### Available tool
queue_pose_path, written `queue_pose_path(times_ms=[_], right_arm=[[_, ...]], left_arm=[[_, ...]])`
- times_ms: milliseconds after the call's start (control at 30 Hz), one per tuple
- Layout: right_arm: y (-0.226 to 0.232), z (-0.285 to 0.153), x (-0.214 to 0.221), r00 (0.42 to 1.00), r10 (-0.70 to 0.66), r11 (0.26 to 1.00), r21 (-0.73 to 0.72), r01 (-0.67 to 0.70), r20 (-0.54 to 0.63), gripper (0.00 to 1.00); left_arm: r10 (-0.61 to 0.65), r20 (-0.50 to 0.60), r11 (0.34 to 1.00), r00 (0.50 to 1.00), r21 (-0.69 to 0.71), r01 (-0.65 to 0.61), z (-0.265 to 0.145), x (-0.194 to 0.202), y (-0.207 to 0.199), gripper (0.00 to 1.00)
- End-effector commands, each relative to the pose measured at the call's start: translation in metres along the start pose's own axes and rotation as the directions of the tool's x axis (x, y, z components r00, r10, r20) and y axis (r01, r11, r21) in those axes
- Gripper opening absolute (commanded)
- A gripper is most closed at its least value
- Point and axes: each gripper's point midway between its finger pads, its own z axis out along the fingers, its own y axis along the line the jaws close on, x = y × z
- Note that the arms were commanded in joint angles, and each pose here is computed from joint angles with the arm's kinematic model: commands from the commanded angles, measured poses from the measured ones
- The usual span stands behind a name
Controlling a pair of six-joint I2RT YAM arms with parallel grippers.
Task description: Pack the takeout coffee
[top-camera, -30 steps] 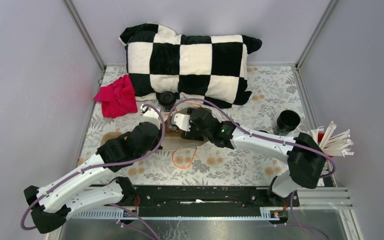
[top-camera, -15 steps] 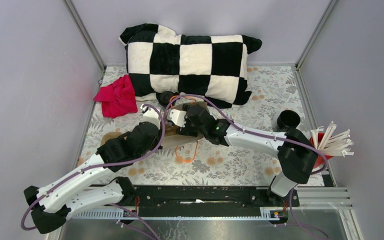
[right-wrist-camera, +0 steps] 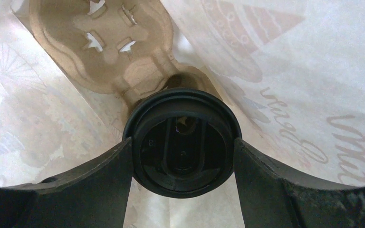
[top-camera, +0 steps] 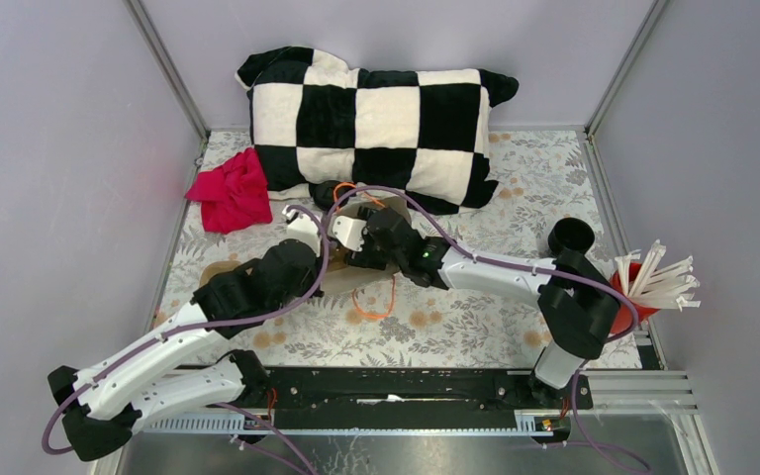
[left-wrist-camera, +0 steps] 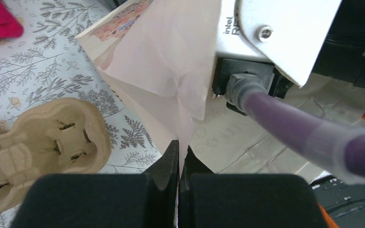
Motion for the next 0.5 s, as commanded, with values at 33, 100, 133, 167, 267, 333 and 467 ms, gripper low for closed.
queue_pose_path(times_ms=[33, 100, 133, 167, 267, 333, 467], right_arm=[[-0.018, -0.029, -0.012, 0.998, 0.05, 0.999, 0.008, -0.051, 0.047, 0.49], [-0.016, -0.039, -0.009, 0.998, 0.05, 0.999, -0.01, -0.05, 0.033, 0.48], [-0.014, -0.045, -0.006, 0.998, 0.052, 0.998, -0.021, -0.051, 0.026, 0.48], [-0.012, -0.05, -0.004, 0.998, 0.051, 0.998, -0.03, -0.05, 0.022, 0.48], [-0.001, -0.064, 0.004, 0.999, 0.05, 0.995, -0.088, -0.049, 0.007, 0.47], [0.006, -0.073, 0.005, 0.998, 0.063, 0.99, -0.126, -0.061, 0.013, 0.47], [0.021, -0.088, 0.014, 0.997, 0.074, 0.976, -0.205, -0.078, -0.029, 0.47]], left_arm=[[0.015, -0.019, 0.985, 1.0, 0.171, -0.011, -0.019, -0.019, -0.033, 0.0], [0.009, -0.035, 0.978, 0.999, 0.207, -0.002, -0.026, -0.022, -0.04, 0.0], [0.003, -0.039, 0.975, 0.999, 0.223, 0.006, -0.03, -0.024, -0.042, 0.0], [-0.007, -0.046, 0.971, 0.999, 0.237, 0.017, -0.033, -0.025, -0.045, 0.0], [-0.028, -0.068, 0.961, 0.997, 0.274, 0.045, -0.041, -0.026, -0.052, 0.0], [-0.042, -0.085, 0.954, 0.996, 0.292, 0.065, -0.046, -0.027, -0.056, 0.0], [-0.052, -0.149, 0.94, 0.988, 0.327, 0.099, -0.05, -0.02, -0.065, 0.0]])
